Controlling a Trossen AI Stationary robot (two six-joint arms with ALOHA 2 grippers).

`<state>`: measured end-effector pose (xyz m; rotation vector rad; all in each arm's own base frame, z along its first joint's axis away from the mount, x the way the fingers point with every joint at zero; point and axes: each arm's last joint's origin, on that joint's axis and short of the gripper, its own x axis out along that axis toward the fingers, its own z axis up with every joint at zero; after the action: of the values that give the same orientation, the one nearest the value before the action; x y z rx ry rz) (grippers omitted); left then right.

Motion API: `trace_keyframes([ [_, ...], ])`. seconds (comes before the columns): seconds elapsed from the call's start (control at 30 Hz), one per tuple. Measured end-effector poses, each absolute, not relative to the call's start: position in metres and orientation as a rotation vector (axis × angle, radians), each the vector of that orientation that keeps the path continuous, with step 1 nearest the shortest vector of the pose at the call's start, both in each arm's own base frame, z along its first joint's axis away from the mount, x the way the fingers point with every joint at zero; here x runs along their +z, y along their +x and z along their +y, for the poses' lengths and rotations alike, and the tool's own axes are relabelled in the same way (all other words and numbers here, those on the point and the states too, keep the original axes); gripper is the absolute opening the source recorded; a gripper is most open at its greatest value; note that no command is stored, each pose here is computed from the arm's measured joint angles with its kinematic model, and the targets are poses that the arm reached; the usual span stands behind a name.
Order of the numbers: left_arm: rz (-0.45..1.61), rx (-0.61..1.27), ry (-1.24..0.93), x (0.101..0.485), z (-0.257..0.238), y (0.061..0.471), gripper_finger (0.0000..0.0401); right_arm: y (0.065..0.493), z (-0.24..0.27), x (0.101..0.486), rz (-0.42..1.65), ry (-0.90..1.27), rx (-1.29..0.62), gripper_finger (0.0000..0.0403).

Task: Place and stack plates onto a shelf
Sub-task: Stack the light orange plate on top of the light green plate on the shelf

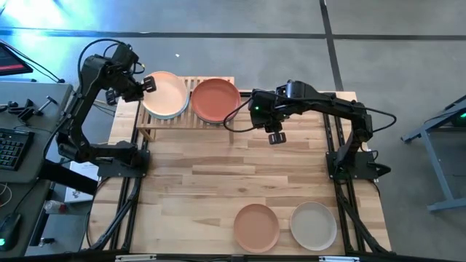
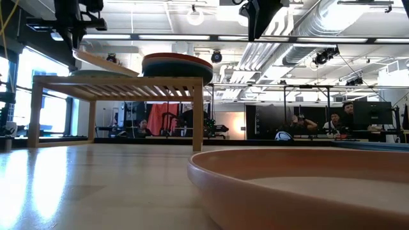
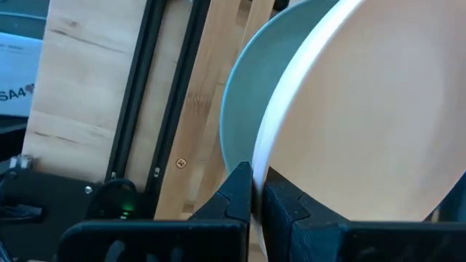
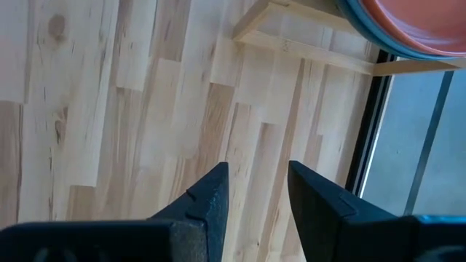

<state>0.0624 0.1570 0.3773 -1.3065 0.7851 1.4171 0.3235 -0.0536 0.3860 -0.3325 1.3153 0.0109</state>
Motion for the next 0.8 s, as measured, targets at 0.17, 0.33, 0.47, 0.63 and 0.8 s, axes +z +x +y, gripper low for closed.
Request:
trace_keyframes([
  [0.17, 0.812, 1.417, -1.351, 0.367, 0.158, 0.063, 0.0003, 0.324, -0.054, 0.386, 1.316, -0.333, 0.012, 0.0119],
  [0.33, 0.806, 1.415, -1.360, 0.361, 0.160, 0.064, 0.0003, 0.324, -0.054, 0.386, 1.316, -0.333, 0.012, 0.0119],
  [0.47, 0.809, 1.413, -1.363, 0.356, 0.162, 0.065, 0.0003, 0.324, -0.054, 0.386, 1.316, -0.333, 0.012, 0.0119],
  [0.63, 0.799, 1.412, -1.357, 0.355, 0.164, 0.066, 0.0003, 0.324, -0.053, 0.386, 1.314, -0.328, 0.020, 0.0119],
  [0.8, 0.802, 1.406, -1.357, 0.355, 0.163, 0.066, 0.0017, 0.324, -0.053, 0.386, 1.307, -0.310, 0.044, 0.0119],
])
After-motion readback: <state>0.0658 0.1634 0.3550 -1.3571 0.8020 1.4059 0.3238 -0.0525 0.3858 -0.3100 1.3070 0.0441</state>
